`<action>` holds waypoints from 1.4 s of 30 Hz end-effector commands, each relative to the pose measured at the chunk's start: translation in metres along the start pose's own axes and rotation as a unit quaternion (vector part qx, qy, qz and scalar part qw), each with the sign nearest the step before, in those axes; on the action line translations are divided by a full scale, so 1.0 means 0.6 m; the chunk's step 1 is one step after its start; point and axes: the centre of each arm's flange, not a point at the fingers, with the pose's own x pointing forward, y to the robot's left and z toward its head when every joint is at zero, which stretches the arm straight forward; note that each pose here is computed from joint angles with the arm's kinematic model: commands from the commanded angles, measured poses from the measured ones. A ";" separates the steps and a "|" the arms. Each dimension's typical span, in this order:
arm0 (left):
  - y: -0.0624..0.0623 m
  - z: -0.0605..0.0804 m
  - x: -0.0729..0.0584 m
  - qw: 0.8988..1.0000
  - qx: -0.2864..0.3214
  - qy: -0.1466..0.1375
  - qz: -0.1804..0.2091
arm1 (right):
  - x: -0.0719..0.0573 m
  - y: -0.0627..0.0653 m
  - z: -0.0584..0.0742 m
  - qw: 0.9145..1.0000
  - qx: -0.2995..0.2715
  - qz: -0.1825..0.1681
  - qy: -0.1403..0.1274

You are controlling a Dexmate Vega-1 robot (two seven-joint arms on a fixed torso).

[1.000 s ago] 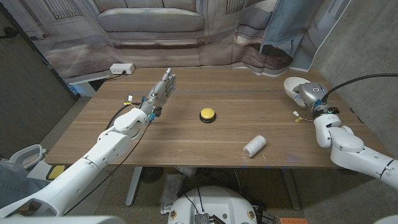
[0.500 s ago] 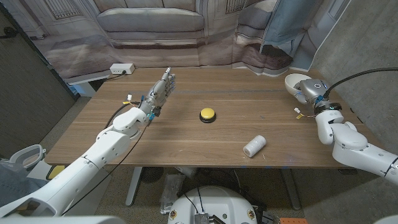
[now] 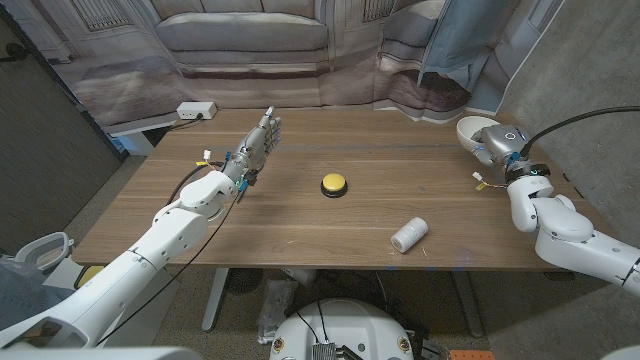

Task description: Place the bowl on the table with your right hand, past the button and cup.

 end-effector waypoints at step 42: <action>0.010 -0.003 -0.029 1.000 -0.004 -0.002 0.011 | -0.004 -0.037 0.080 0.996 0.032 -0.033 -0.072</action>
